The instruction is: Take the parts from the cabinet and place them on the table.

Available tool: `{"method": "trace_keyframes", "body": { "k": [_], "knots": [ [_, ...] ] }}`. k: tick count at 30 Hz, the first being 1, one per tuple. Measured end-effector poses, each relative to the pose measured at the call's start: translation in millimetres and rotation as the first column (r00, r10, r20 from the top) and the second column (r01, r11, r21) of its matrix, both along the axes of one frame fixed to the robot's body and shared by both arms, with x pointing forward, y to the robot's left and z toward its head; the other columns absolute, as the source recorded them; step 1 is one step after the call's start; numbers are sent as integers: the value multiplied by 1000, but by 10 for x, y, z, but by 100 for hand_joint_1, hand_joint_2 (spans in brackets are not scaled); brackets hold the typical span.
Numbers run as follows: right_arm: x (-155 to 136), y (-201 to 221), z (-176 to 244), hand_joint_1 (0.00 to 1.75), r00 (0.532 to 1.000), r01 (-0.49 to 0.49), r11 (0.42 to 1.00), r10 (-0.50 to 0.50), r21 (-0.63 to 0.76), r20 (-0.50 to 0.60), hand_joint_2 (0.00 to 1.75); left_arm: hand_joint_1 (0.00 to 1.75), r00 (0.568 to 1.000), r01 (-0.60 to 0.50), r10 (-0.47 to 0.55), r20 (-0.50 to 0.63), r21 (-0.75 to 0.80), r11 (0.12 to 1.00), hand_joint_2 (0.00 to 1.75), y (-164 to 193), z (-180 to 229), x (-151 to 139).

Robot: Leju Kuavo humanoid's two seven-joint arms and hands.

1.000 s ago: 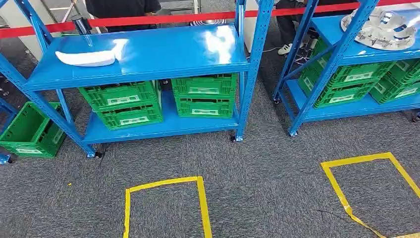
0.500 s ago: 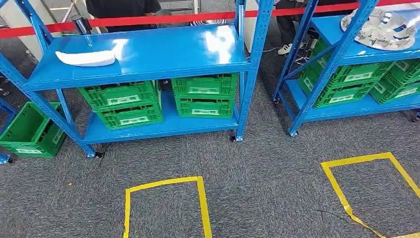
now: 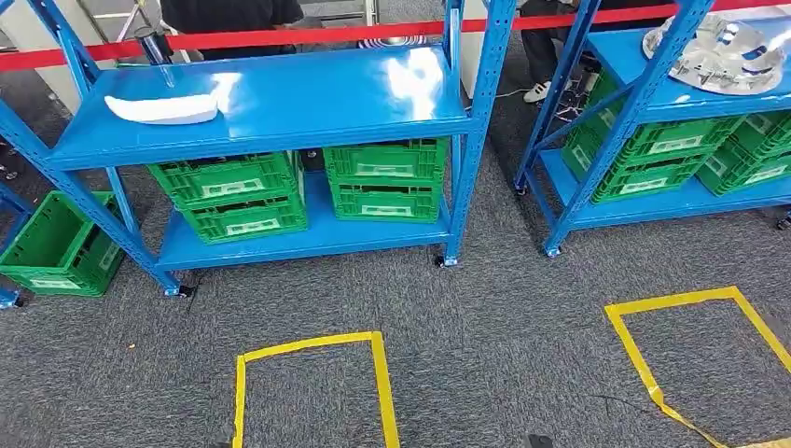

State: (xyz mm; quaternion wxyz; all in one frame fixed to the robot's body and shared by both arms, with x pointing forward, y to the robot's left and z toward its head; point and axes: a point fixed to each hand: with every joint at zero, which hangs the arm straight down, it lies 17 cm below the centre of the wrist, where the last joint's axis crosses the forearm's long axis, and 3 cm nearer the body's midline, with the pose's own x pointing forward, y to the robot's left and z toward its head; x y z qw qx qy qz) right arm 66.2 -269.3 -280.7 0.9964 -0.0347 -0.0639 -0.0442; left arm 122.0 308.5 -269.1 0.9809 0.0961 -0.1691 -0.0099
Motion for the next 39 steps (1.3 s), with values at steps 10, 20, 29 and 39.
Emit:
{"method": "trace_keyframes", "body": {
  "k": [10,20,29,39],
  "knots": [
    [-101,-200,-24,0,998,46,998,-47,-45,-40,0,0,972,-63,72,225,-48,997,0,-23,249,755],
    [-175,-377,-32,0,998,16,997,-20,-75,-52,0,0,844,25,184,503,-380,924,0,-728,958,1764],
    [-157,-496,-27,0,996,-84,992,79,-90,-48,0,0,560,432,327,761,-605,669,0,-1616,2560,2344],
    [-115,-493,-18,0,981,-189,979,185,-71,-57,0,0,215,885,432,876,-362,294,0,-2221,4582,1940]
  ]
}}
